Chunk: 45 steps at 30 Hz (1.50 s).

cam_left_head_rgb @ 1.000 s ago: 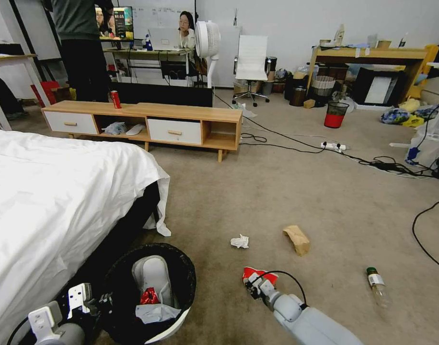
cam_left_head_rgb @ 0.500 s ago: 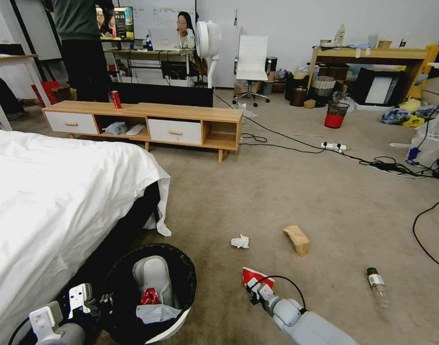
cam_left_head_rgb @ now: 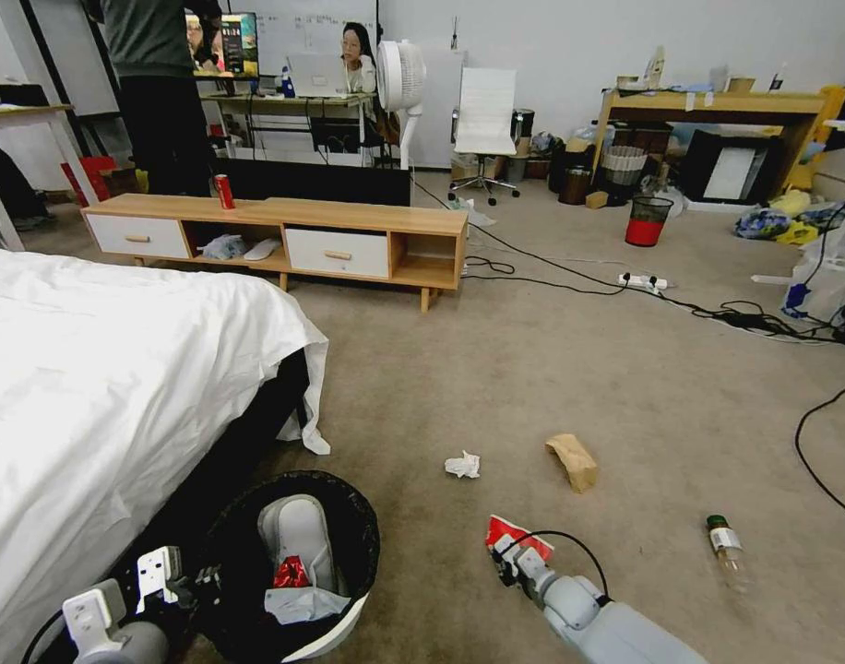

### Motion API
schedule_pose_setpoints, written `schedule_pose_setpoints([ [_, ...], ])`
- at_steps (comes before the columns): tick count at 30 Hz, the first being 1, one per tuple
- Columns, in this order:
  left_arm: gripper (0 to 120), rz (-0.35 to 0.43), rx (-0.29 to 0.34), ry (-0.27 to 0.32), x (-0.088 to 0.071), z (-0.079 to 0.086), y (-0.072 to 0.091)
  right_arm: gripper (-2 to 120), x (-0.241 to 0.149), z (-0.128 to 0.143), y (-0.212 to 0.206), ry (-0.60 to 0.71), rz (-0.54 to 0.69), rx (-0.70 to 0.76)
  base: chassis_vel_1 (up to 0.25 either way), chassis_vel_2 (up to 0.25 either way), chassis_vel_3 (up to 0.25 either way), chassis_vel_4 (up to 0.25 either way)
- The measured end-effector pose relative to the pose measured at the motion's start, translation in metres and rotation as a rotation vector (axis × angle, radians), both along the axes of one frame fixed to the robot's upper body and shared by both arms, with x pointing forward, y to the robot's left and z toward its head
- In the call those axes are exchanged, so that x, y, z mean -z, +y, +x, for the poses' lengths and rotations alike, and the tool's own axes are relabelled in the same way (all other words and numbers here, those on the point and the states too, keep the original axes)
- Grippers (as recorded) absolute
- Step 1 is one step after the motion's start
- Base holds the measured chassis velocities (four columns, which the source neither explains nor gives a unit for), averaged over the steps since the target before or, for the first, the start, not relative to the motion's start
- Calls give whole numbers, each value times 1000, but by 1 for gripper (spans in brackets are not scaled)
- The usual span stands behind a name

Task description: Pick up the trash bin and place the garbage on the floor into it.

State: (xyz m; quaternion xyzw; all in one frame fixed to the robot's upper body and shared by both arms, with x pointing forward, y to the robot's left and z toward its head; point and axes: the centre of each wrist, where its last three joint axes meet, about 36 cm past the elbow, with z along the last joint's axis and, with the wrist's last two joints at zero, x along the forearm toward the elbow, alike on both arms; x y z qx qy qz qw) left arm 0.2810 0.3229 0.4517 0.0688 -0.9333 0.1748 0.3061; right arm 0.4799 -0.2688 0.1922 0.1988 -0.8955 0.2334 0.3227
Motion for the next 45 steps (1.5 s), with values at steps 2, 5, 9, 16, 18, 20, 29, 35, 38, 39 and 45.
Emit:
schedule_pose_setpoints([
  [2,2,-1,0,0,0,0,0,0,-13,0,-7,-11,15,15,0,0,0,0],
  [5,2,-4,2,-1,0,1,-2,0,-69,3,-6,-79,100,25,0,0,0,0],
  [9,2,-4,3,-3,0,1,-3,0,-101,5,-1,-119,153,20,0,0,0,0],
  [16,2,-3,15,-20,-7,1,-6,0,-195,0,6,-261,335,-67,0,0,0,0],
  [18,2,-2,18,-22,-8,1,-6,0,-212,0,8,-281,375,-81,0,0,0,0],
  [20,2,-2,20,-23,-8,1,-6,0,-229,0,12,-306,418,-102,0,0,0,0],
  [29,2,-2,31,-33,-13,1,-9,0,-334,-22,46,-368,656,-263,0,0,0,0],
  [35,2,0,40,-38,-15,1,-11,0,-370,-45,77,-320,758,-374,0,0,0,0],
  [38,2,-3,44,-40,-16,1,-13,0,-377,-51,91,-290,794,-417,0,0,0,0],
  [39,2,-3,44,-40,-16,1,-13,0,-377,-51,91,-290,794,-417,0,0,0,0],
  [45,2,-7,47,-48,-18,0,-15,0,-390,-67,134,-171,883,-548,0,0,0,0],
])
